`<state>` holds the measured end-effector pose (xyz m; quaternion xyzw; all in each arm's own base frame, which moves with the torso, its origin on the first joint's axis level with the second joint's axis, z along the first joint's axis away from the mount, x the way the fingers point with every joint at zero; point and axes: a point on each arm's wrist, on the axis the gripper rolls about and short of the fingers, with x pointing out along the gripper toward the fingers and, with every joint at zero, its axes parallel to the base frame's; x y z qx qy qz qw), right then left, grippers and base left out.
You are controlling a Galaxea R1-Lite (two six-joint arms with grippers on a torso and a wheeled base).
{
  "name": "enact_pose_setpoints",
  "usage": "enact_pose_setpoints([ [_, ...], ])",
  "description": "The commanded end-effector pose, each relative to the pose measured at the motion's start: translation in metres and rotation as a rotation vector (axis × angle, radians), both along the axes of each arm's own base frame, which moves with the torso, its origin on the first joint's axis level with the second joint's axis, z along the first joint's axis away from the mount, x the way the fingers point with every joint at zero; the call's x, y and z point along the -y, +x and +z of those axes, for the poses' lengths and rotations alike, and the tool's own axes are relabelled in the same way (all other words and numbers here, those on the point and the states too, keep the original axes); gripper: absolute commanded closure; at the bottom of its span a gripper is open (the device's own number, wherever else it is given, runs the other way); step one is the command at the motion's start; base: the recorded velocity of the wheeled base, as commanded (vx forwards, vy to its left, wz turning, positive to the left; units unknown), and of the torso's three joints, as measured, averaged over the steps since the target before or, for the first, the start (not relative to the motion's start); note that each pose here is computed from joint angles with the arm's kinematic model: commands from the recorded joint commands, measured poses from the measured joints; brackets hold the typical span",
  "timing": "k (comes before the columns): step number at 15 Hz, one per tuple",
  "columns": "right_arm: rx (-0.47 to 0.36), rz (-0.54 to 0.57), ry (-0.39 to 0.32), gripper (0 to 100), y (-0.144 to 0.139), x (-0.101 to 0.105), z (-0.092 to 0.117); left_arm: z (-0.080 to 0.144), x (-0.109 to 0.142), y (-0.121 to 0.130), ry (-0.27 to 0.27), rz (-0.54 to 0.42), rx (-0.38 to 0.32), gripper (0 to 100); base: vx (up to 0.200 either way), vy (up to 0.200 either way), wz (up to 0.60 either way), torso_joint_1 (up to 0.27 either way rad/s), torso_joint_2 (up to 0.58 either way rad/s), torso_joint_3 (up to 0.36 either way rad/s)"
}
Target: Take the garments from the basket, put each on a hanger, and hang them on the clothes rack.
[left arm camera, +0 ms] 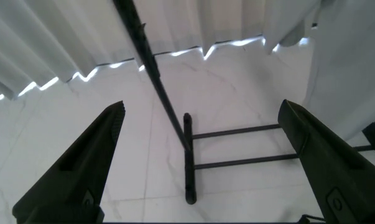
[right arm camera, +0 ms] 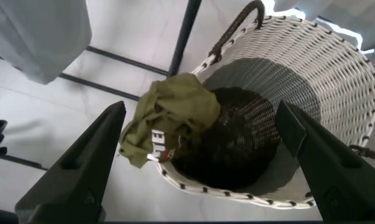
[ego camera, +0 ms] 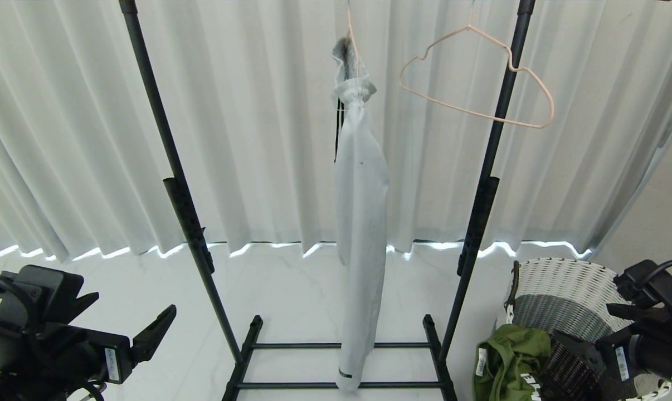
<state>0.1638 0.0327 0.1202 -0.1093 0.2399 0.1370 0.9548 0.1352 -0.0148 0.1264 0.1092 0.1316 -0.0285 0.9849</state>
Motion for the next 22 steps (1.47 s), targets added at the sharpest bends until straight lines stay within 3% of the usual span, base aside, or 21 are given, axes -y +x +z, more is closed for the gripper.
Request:
enact_pose_setpoints([
  [1, -0.008, 0.001, -0.002, 0, 0.0, 0.0, -0.001, 0.0, 0.0, 0.001, 0.0, 0.0, 0.0, 0, 0.0, 0.0, 0.0, 0.0, 0.0, 0.0],
  [8, -0.058, 0.014, -0.017, 0, 0.004, -0.003, -0.011, -0.002, 0.0, 0.001, 0.002, 0.0, -0.015, 0, 0.2, 0.0, 0.0, 0.001, 0.0, 0.005],
  [12, -0.082, 0.043, -0.016, 0, 0.007, -0.009, -0.016, -0.003, 0.0, 0.0, 0.01, -0.001, -0.014, 0, 0.0, 0.0, 0.0, 0.0, 0.0, 0.0],
  [14, -0.141, 0.086, -0.037, 0, 0.006, -0.016, -0.027, -0.003, 0.001, 0.0, 0.011, -0.009, -0.014, 0, 0.0, 0.0, 0.0, 0.0, 0.0, 0.0],
  [17, -0.193, 0.114, -0.157, 0, 0.024, -0.029, -0.042, -0.004, 0.005, 0.0, 0.013, -0.038, -0.024, 0, 0.0, 0.0, 0.0, 0.0, 0.0, 0.0],
  [19, -0.2, 0.07, -0.353, 0, 0.037, -0.039, -0.052, -0.004, 0.005, 0.0, 0.013, -0.038, -0.022, 0, 0.0, 0.0, 0.0, 0.0, 0.0, 0.0],
  [20, -0.199, 0.074, -0.381, 0, 0.037, -0.042, -0.053, -0.004, 0.005, 0.0, 0.013, -0.038, -0.022, 0, 0.0, 0.0, 0.0, 0.0, 0.0, 0.0],
  [22, -0.174, 0.189, -0.526, 0, 0.039, -0.059, -0.052, -0.005, 0.005, 0.0, 0.013, -0.038, -0.027, 0, 0.0, 0.0, 0.0, 0.0, 0.0, 0.0],
])
